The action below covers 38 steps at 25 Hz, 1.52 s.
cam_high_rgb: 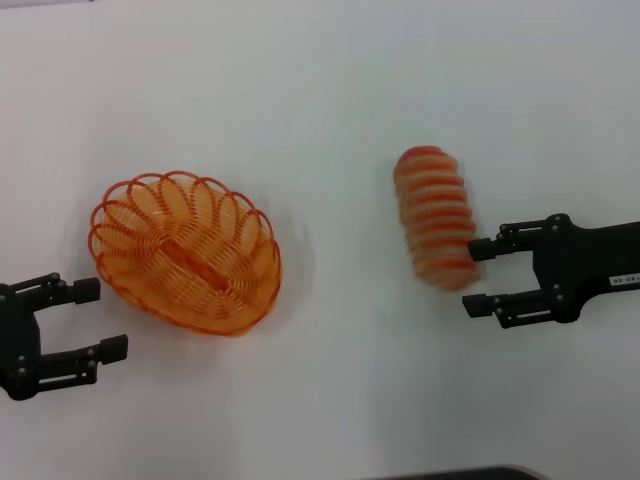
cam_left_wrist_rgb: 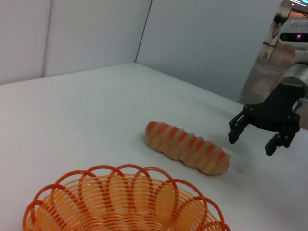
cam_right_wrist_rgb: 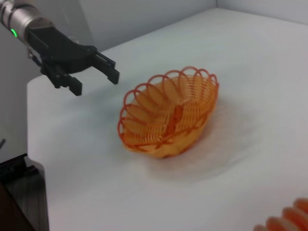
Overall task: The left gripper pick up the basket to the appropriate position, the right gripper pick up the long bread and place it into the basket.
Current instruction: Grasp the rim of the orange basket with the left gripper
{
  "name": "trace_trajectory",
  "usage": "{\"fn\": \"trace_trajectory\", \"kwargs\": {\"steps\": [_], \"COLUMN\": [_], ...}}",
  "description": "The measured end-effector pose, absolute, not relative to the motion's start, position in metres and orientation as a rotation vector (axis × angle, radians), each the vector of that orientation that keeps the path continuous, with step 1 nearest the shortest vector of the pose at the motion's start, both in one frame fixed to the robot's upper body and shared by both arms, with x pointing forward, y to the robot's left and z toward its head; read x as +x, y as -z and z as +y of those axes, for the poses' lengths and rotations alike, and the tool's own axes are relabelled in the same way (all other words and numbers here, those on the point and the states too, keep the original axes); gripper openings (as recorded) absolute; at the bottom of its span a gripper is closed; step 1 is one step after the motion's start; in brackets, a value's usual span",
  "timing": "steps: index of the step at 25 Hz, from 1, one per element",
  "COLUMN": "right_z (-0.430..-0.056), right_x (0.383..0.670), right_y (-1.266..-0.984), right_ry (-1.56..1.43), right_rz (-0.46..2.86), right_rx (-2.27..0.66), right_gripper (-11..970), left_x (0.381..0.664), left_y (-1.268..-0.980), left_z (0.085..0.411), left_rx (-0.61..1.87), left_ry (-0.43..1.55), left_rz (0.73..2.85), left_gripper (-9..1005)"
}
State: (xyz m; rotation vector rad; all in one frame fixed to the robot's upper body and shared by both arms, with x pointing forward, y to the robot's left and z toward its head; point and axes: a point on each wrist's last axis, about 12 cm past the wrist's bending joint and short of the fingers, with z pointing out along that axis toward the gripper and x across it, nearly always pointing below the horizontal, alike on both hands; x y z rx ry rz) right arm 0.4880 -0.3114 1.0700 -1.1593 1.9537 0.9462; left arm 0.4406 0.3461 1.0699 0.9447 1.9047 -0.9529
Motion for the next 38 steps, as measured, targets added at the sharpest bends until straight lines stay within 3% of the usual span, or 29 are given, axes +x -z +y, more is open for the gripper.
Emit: {"fn": "trace_trajectory", "kwargs": {"steps": [14, 20, 32, 38], "right_z": [-0.308, -0.309, -0.303, -0.301], "right_x": [0.492, 0.492, 0.500, 0.504], "right_y": [-1.072, -1.073, -1.079, -1.082], "right_ry": [-0.948, -0.947, -0.953, -0.955], "right_rz": [1.941, 1.938, 1.915, 1.902], "right_rx": [-1.169, -1.160, -1.176, -1.191], "right_gripper": [765, 765, 766, 766], "left_x": [0.440, 0.447, 0.512, 0.541], "left_y": [-1.070, -1.079, -1.105, -1.113], "left_z": [0.347, 0.350, 0.326, 0.331], "left_rx": [0.924, 0.805, 0.500, 0.402], "left_ry": [0.949, 0.941, 1.133, 1.063], "left_rz": [1.899, 1.824, 1.906, 2.094], "left_gripper": [803, 800, 779, 780]}}
